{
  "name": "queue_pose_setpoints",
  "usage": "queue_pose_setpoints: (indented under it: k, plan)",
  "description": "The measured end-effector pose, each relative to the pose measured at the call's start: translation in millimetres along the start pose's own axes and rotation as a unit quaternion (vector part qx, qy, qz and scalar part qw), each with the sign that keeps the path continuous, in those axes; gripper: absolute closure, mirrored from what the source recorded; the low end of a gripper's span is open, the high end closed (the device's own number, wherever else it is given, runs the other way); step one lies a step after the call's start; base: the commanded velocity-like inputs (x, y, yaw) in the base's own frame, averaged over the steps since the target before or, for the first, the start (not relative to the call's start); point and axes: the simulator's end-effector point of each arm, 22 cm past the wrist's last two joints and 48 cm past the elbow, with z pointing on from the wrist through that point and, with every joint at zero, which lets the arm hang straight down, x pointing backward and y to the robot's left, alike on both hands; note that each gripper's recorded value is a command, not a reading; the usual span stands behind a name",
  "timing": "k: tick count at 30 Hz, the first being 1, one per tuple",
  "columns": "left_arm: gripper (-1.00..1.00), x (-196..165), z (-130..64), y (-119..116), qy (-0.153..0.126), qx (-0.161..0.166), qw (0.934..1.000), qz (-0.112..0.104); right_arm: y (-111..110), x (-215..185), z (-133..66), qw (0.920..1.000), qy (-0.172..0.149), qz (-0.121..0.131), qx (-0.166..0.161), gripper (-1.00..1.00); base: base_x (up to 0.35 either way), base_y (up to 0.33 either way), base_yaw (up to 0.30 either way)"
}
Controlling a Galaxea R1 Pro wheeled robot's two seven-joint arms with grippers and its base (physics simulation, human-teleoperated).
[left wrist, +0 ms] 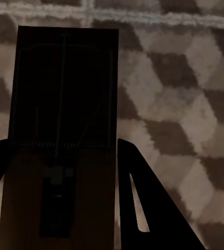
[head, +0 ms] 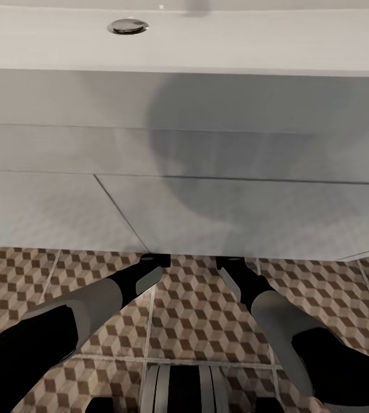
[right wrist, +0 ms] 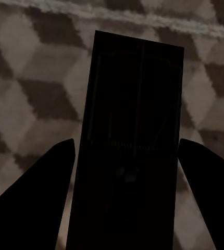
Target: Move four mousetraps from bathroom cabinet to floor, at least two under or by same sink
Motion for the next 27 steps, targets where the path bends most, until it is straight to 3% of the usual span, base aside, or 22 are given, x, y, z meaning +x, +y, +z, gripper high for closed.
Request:
queue_pose_setpoints:
  k: [27]
  plan:
    - [1.00,25.6,16.1,0.4,0.021,0.000,0.9998,0.000,3.8,7.5,15.7,0.9999,0.011,-0.003,-0.002,1.00,0.000,0.000,0.000]
